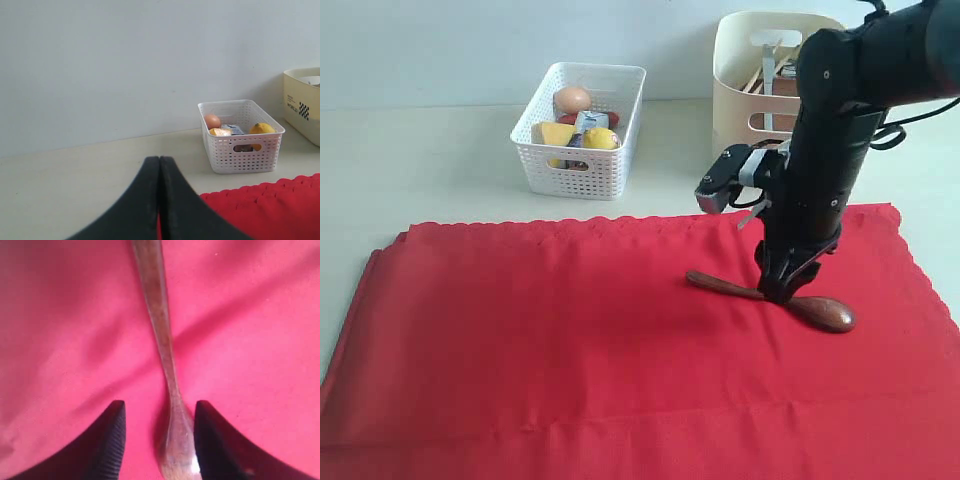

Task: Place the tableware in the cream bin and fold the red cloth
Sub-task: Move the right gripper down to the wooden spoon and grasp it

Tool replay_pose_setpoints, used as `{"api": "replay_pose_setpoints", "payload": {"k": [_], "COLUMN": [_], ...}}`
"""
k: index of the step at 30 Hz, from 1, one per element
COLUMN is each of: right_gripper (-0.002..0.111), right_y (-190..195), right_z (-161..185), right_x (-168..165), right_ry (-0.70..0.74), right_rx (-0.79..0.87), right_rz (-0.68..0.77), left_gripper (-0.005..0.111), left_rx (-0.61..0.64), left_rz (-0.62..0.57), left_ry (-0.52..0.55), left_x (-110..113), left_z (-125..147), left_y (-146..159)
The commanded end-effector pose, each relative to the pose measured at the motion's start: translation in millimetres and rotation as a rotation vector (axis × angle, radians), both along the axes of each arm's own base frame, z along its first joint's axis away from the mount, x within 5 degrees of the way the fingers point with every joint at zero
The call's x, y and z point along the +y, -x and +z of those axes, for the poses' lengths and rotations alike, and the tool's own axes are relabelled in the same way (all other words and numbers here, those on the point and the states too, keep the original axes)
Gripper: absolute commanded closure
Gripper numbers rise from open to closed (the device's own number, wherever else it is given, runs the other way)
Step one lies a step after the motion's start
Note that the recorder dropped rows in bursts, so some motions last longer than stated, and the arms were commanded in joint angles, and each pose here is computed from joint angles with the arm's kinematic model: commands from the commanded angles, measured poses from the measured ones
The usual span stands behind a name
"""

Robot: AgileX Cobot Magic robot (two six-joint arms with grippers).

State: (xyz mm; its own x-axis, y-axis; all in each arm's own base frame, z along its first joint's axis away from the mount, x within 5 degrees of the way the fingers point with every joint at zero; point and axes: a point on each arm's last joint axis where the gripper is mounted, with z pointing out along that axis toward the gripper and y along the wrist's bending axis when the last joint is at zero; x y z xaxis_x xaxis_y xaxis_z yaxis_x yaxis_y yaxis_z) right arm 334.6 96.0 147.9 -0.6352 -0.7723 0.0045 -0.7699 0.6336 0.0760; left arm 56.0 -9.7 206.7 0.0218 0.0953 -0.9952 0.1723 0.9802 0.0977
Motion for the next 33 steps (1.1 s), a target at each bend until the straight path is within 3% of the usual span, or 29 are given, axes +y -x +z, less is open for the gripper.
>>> {"api": "replay_pose_setpoints", "payload": {"k": [1,13,27,33], "right_gripper": [0.065,0.067,0.108,0.108], "right_y": [-5.6,-7.7,-7.6,-7.8], "right_z": [-12.8,-40.3,-45.5,-35.6], "right_x": [0.8,1.7,-0.4,-0.2], "right_ry": [0.017,0.027,0.053,0.044], "right_rx": [-0.028,0.022,0.034,0.009], "right_rz": [-0.019,-0.021,-0.008,-0.012], "left_gripper": [0.106,0.106,0.106,0.106], "left_rx": [-0.002,-0.002,-0.002,-0.002], "left_rz": [-0.008,-0.008,-0.008,-0.008], "left_ry": [0.0,0.0,0.0,0.0], "left_x": [-0.3,-0.3,-0.3,-0.3], "left_z": [-0.8,-0.8,-0.8,-0.8], "left_y": [0.5,0.5,0.5,0.5]}}
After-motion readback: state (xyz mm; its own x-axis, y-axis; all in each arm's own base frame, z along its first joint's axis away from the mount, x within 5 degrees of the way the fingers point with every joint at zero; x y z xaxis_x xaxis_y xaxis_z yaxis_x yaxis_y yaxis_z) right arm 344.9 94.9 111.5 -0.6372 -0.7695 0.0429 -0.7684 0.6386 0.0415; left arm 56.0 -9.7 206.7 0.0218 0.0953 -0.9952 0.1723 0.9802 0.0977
